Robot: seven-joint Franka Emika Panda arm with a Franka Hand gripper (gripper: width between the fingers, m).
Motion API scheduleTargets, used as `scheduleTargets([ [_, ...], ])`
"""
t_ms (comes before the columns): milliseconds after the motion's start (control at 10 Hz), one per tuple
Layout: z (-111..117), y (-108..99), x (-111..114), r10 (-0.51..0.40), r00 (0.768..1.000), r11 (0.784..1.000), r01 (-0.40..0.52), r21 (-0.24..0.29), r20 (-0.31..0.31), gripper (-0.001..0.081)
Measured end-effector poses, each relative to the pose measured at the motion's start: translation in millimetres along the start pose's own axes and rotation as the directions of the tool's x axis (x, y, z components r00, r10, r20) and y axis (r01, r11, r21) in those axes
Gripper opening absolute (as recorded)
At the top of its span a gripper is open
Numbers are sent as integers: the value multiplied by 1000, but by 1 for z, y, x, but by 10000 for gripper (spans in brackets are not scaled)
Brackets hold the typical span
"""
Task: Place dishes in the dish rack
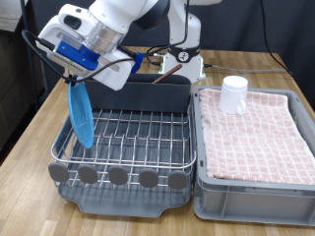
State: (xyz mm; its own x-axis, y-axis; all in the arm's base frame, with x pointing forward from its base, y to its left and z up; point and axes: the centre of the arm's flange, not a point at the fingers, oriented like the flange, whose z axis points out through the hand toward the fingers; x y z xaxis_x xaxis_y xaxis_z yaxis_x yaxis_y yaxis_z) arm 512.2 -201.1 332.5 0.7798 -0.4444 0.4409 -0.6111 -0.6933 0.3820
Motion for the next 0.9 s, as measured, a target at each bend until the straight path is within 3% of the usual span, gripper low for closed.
scheduleTargets([
  [600,4,-7,-4,41,999,999,-41,18,29,25],
  [700,0,-9,-2,54,997,998,-56,33,50,206],
  [800,-7,-12,1,56,996,997,-59,47,65,206],
  [900,-18,-13,5,57,995,996,-62,63,79,386],
])
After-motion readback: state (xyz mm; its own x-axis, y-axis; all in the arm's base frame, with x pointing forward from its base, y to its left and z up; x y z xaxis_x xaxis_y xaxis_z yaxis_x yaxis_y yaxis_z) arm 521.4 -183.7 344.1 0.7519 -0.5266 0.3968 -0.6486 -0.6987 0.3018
